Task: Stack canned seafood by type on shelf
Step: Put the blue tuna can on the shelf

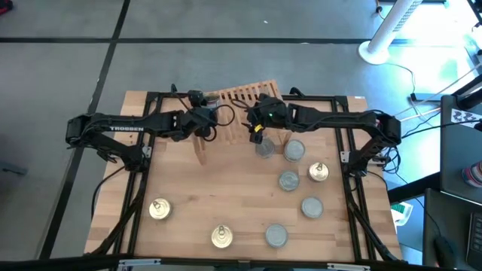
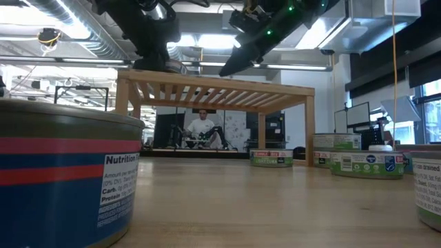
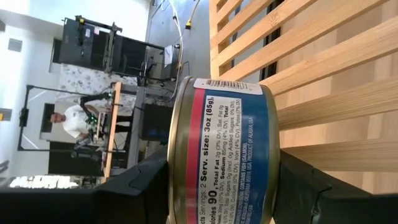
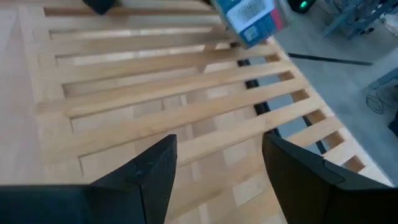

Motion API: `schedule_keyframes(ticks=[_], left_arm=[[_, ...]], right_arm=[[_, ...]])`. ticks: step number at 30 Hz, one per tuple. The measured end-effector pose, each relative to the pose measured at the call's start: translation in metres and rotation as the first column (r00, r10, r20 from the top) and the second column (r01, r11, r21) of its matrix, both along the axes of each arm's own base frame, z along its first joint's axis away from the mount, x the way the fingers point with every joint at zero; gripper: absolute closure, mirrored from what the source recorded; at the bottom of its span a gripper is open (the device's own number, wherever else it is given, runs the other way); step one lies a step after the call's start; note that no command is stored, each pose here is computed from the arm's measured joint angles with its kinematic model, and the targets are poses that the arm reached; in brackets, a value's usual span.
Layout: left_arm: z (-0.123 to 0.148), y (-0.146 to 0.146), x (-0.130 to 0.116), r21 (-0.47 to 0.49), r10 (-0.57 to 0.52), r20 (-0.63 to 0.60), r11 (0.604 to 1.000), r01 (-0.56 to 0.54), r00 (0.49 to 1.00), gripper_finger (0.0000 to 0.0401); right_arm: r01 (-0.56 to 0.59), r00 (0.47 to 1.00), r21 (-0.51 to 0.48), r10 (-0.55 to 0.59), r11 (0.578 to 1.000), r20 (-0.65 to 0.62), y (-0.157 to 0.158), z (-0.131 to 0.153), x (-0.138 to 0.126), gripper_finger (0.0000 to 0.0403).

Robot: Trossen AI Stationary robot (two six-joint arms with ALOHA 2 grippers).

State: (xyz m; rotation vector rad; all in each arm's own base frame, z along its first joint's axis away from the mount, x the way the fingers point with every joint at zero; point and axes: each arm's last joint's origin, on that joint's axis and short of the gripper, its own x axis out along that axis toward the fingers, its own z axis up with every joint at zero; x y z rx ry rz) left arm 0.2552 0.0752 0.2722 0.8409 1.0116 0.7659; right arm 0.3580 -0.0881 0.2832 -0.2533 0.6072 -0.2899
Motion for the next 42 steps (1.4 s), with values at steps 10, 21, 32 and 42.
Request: schedule_keyframes(ticks=[10, 21, 32, 42], left_arm=[[0.0, -0.002, 0.001, 0.028, -0.038, -0.066, 0.999, 0.04, 0.997, 0.0193], [0.003, -0.014, 0.002, 0.058, -0.121, -0.138, 0.99, 0.13, 0.983, 0.0193], [0.001, -0.015, 0.003, 0.033, -0.16, -0.151, 0.985, 0.167, 0.975, 0.0193], [0.002, -0.015, 0.004, 0.017, -0.136, -0.078, 0.99, 0.138, 0.988, 0.0193]], right_arm=[[-0.006, 0.999, -0.005, 0.006, 1.0, 0.038, -0.001, 0.001, 0.004, 0.0166], [0.0, 0.964, -0.06, 0.016, 0.998, 0.266, -0.006, 0.002, 0.028, 0.0166], [-0.013, 0.935, -0.049, 0.029, 0.999, 0.354, -0.009, -0.007, 0.041, 0.0166], [-0.012, 0.935, -0.049, 0.029, 0.999, 0.353, -0.009, -0.007, 0.041, 0.0166]])
